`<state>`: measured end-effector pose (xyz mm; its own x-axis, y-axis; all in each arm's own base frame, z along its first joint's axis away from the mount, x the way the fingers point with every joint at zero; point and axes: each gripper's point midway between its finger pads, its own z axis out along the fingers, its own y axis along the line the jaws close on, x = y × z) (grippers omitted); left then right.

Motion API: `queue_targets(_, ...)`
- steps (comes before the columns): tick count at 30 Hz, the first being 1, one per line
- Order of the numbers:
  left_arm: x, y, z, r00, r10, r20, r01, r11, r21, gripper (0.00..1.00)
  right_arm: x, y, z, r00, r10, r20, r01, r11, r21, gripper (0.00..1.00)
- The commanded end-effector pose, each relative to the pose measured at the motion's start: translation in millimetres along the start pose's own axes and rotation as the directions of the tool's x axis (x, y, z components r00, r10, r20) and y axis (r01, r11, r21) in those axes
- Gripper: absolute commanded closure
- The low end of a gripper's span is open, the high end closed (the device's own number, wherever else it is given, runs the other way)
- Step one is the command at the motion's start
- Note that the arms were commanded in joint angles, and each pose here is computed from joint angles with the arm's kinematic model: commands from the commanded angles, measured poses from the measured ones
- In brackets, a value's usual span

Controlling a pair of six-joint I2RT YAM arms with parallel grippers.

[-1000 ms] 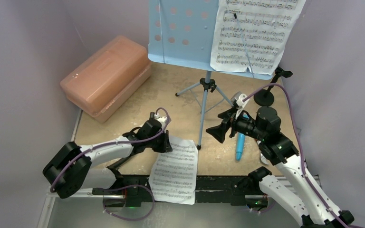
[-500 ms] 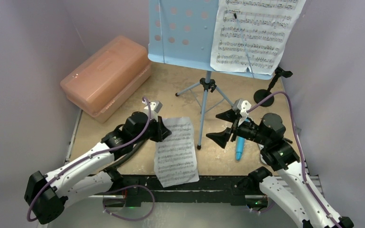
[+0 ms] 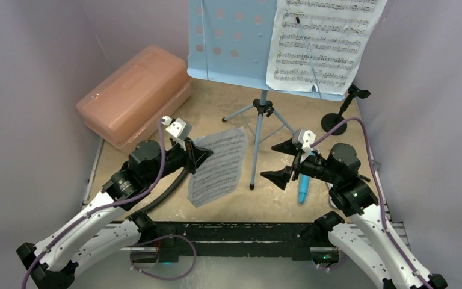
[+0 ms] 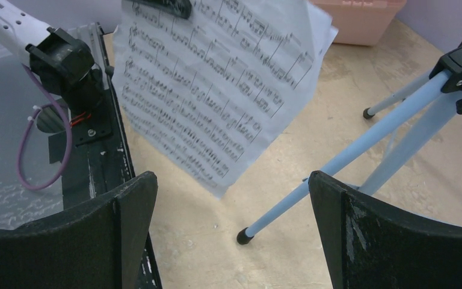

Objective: Set up the instrument practice props

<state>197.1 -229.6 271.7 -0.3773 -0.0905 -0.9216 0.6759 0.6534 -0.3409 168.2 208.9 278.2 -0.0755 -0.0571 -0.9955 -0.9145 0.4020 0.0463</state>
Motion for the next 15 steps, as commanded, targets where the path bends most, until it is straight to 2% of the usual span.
queue_targets(1,-44.9,-20.0,-13.1,0.983,0.114,0.142,-0.126,0.989,0.076,1.0,-8.5,10.8,2.7,0.998,-0.053,0.038,0.055,0.995,-0.079,0.02)
queue_targets(10,-75.1,-46.2,-23.8,0.959,0.154,0.238,-0.198,0.965,0.171,1.0,-8.7,6.5,5.6,0.997,-0.058,0.046,0.061,0.996,-0.066,0.02)
queue_targets(15,-88.1,-64.6,-27.0,0.946,0.127,0.298,-0.206,0.945,0.253,1.0,-7.5,5.9,10.2,0.997,-0.059,0.043,0.063,0.994,-0.088,0.02)
